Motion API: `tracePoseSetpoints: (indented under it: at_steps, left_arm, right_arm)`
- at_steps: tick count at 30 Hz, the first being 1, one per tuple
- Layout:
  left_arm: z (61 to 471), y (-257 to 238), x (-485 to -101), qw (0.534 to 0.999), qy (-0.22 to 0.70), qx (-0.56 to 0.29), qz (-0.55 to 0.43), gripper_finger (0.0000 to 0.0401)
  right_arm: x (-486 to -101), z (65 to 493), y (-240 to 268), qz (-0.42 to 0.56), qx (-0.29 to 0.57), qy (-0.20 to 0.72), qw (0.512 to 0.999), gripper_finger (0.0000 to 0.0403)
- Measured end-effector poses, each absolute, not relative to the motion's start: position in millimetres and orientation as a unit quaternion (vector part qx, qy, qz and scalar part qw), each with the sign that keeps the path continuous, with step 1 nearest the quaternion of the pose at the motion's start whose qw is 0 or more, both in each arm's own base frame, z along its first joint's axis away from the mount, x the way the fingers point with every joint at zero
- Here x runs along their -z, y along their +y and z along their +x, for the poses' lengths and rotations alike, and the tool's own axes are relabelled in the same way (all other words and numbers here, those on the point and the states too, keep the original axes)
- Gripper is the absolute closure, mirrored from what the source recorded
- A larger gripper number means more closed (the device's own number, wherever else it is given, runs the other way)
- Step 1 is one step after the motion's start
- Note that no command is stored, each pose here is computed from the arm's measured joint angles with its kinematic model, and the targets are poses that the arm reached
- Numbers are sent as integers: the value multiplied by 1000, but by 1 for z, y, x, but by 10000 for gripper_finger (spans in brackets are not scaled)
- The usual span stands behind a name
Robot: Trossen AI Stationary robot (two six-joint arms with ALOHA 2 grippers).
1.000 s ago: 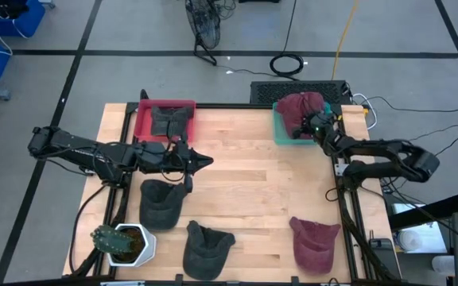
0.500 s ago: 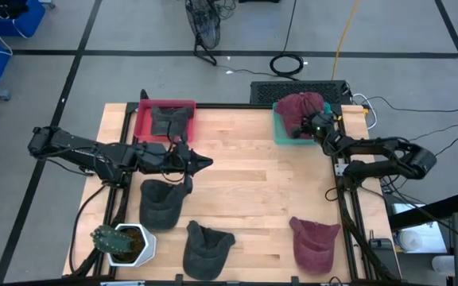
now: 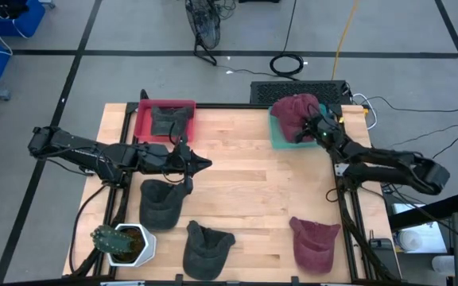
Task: Pick & Place hat
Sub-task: Adjust the green bin on the table
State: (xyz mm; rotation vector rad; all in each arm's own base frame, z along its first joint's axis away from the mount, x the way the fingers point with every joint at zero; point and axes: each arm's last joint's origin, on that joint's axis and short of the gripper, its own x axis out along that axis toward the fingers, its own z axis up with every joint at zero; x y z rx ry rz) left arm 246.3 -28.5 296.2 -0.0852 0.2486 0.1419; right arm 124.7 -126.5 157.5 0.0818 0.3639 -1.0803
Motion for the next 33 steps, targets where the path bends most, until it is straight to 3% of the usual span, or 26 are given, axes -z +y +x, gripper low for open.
tracePoseSetpoints:
  at_steps: [12, 16, 20, 25, 33]
  left_arm:
    - [246, -29, -296, 988, 124, -72, -48, 375]
    - [246, -29, -296, 989, 124, -72, -48, 375]
    - [246, -29, -296, 989, 123, -72, -48, 375]
    - [246, -29, -296, 989, 123, -72, -48, 375]
    - [246, -29, -296, 989, 123, -71, -41, 375]
  right_arm:
    - [-181, 132, -83, 24, 407, 126, 904, 381]
    - [-175, 140, -66, 79, 327, 138, 932, 381]
    - [-160, 146, -52, 125, 296, 198, 926, 381]
    - [-138, 145, -45, 134, 351, 265, 888, 381]
    - [-109, 136, -53, 136, 438, 261, 850, 381]
